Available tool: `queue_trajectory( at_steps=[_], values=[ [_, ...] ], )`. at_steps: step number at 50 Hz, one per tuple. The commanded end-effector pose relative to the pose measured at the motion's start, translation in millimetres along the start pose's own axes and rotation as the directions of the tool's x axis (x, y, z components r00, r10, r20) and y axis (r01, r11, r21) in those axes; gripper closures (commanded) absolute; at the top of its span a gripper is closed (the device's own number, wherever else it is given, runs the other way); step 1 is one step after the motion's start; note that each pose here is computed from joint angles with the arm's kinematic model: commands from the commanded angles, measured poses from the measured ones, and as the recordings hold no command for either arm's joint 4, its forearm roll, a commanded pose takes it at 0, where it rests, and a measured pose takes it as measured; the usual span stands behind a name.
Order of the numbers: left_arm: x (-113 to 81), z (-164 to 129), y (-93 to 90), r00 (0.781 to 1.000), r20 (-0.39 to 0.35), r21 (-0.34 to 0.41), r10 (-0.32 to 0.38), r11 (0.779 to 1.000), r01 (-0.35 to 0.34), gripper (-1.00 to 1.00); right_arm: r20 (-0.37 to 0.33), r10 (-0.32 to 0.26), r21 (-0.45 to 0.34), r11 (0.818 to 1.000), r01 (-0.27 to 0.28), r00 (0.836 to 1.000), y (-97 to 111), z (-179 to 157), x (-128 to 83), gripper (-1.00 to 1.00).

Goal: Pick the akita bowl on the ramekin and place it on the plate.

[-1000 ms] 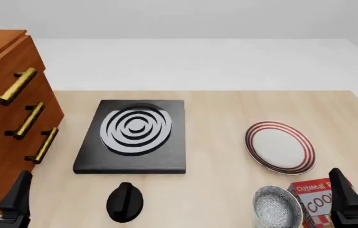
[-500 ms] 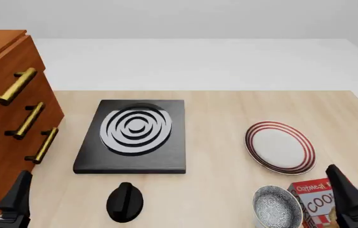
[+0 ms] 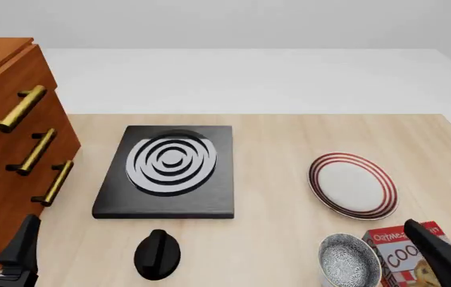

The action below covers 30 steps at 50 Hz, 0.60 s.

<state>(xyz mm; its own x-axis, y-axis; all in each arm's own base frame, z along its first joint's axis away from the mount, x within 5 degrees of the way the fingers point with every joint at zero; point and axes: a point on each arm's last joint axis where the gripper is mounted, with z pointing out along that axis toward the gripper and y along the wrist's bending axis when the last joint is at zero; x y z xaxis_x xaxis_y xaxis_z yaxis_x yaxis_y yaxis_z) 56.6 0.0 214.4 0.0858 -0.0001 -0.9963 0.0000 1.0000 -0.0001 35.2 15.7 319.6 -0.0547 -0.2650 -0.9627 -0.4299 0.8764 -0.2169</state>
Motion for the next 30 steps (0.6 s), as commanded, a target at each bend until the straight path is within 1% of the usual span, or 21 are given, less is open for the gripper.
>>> queue_trajectory(
  at_steps=[1,3,5,7,8,9,10,13,15,16,17,18,19,20,21,24,26,27,28,29,30],
  values=[
    [0.0,0,0.0,1.000,0.000,0.000,0.000,1.000,0.000,-1.00,-0.085,-0.047,-0.145,0.989,0.035,0.995,2,-5,-12,-1.00],
    [0.0,0,0.0,1.000,0.000,0.000,0.000,1.000,0.000,-1.00,-0.107,-0.054,-0.165,0.986,0.036,0.993,2,-4,-12,-1.00],
    [0.0,0,0.0,1.000,0.000,0.000,0.000,1.000,0.000,-1.00,-0.150,-0.114,-0.190,0.978,0.085,0.982,5,0,-5,-1.00],
    [0.0,0,0.0,1.000,0.000,0.000,0.000,1.000,0.000,-1.00,-0.155,-0.112,-0.202,0.976,0.080,0.982,5,1,-5,-1.00],
    [0.0,0,0.0,1.000,0.000,0.000,0.000,1.000,0.000,-1.00,-0.189,-0.124,-0.238,0.968,0.077,0.974,8,6,0,-1.00],
    [0.0,0,0.0,1.000,0.000,0.000,0.000,1.000,0.000,-1.00,-0.209,-0.128,-0.252,0.965,0.073,0.970,10,10,2,-1.00],
    [0.0,0,0.0,1.000,0.000,0.000,0.000,1.000,0.000,-1.00,-0.223,-0.159,-0.264,0.959,0.097,0.962,12,14,6,-1.00],
    [0.0,0,0.0,1.000,0.000,0.000,0.000,1.000,0.000,-1.00,-0.261,-0.187,-0.292,0.950,0.107,0.947,16,25,13,-1.00],
    [0.0,0,0.0,1.000,0.000,0.000,0.000,1.000,0.000,-1.00,-0.261,-0.169,-0.296,0.951,0.088,0.950,16,26,9,-1.00],
    [0.0,0,0.0,1.000,0.000,0.000,0.000,1.000,0.000,-1.00,-0.284,-0.166,-0.304,0.950,0.075,0.944,17,29,8,-1.00],
    [0.0,0,0.0,1.000,0.000,0.000,0.000,1.000,0.000,-1.00,-0.284,-0.166,-0.304,0.950,0.075,0.944,17,29,8,-1.00],
    [0.0,0,0.0,1.000,0.000,0.000,0.000,1.000,0.000,-1.00,-0.297,-0.179,-0.311,0.947,0.082,0.938,18,31,9,-1.00],
    [0.0,0,0.0,1.000,0.000,0.000,0.000,1.000,0.000,-1.00,-0.297,-0.179,-0.311,0.947,0.082,0.938,18,31,9,-1.00],
    [0.0,0,0.0,1.000,0.000,0.000,0.000,1.000,0.000,-1.00,-0.306,-0.163,-0.312,0.948,0.063,0.938,17,32,3,-1.00],
    [0.0,0,0.0,1.000,0.000,0.000,0.000,1.000,0.000,-1.00,-0.314,-0.173,-0.320,0.945,0.068,0.934,17,33,2,-1.00],
    [0.0,0,0.0,1.000,0.000,0.000,0.000,1.000,0.000,-1.00,-0.343,-0.234,-0.340,0.934,0.112,0.910,18,35,5,-1.00],
    [0.0,0,0.0,1.000,0.000,0.000,0.000,1.000,0.000,-1.00,-0.364,-0.239,-0.357,0.929,0.102,0.900,19,37,4,-1.00],
    [0.0,0,0.0,1.000,0.000,0.000,0.000,1.000,0.000,-1.00,-0.365,-0.255,-0.363,0.925,0.115,0.895,19,36,4,-1.00],
    [0.0,0,0.0,1.000,0.000,0.000,0.000,1.000,0.000,-1.00,-0.381,-0.288,-0.389,0.912,0.130,0.879,21,38,10,-1.00],
    [0.0,0,0.0,1.000,0.000,0.000,0.000,1.000,0.000,-1.00,-0.397,-0.301,-0.387,0.911,0.139,0.867,20,38,13,-1.00],
    [0.0,0,0.0,1.000,0.000,0.000,0.000,1.000,0.000,-1.00,-0.393,-0.280,-0.376,0.918,0.124,0.876,19,36,7,-1.00]
  ],
)
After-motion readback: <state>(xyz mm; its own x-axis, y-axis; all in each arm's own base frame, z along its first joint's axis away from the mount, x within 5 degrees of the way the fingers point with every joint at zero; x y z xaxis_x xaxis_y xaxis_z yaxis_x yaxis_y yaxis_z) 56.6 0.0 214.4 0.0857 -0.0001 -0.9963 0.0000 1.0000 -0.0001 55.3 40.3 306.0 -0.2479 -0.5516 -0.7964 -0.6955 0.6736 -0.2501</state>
